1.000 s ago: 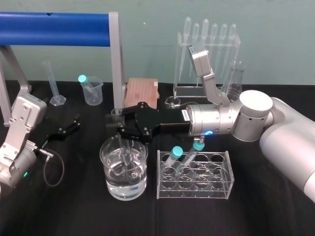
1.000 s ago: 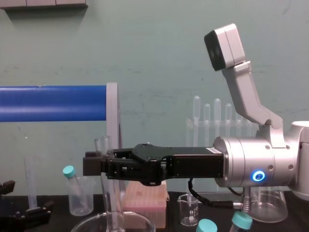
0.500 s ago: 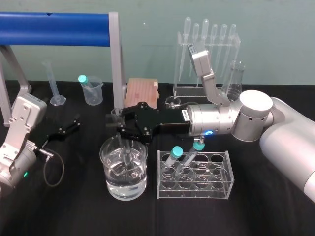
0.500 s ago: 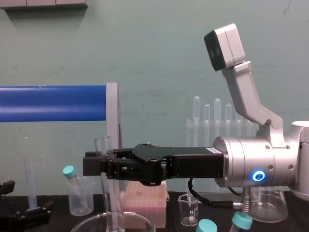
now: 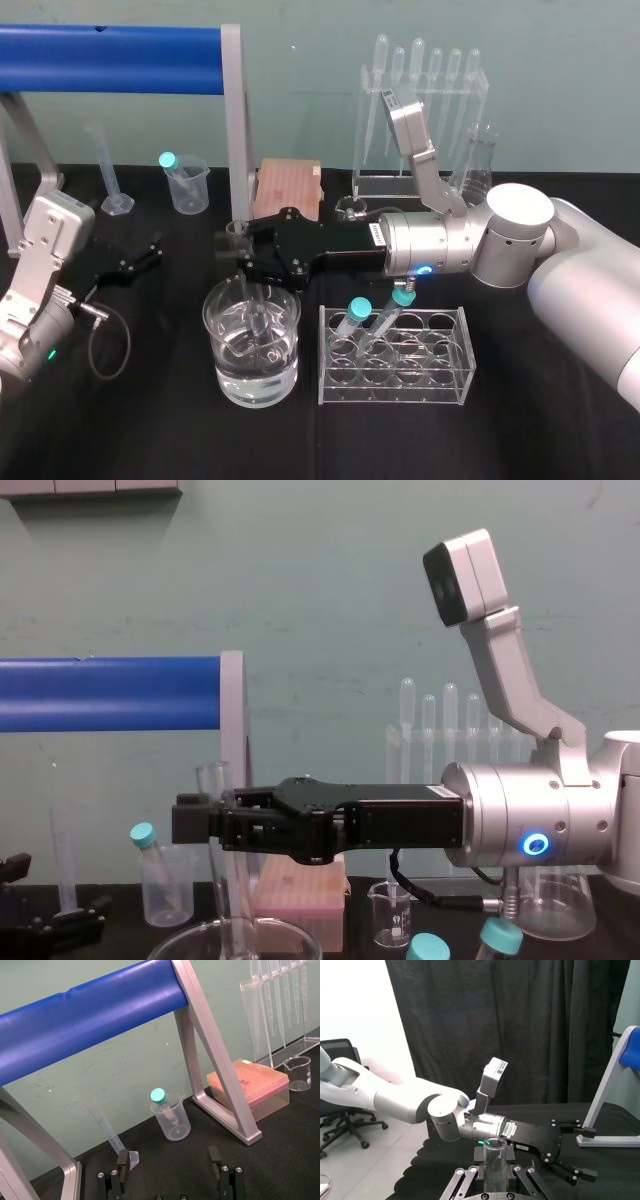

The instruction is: Hold the test tube with one hand and immerse one end into the beaker, then return it to the test tube rack.

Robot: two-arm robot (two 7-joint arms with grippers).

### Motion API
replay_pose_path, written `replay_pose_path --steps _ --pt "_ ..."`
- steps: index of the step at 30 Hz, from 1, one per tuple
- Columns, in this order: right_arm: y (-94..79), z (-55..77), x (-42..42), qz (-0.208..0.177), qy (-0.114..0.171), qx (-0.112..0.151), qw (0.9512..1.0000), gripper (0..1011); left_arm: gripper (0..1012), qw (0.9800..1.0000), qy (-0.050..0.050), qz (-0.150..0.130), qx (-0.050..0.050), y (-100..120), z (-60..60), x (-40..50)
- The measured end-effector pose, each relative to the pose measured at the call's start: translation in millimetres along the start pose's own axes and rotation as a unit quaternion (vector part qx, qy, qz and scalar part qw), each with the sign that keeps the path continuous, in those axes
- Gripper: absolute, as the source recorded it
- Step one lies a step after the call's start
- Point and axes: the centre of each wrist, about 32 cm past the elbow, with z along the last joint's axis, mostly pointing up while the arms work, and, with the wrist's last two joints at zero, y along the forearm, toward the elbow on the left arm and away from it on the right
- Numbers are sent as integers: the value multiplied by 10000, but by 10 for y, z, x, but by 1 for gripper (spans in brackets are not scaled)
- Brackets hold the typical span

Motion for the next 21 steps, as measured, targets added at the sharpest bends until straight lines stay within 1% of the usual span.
replay_pose_path --steps 21 --pt "0 0 0 0 0 0 10000 242 1000 10000 0 0 0 0 0 0"
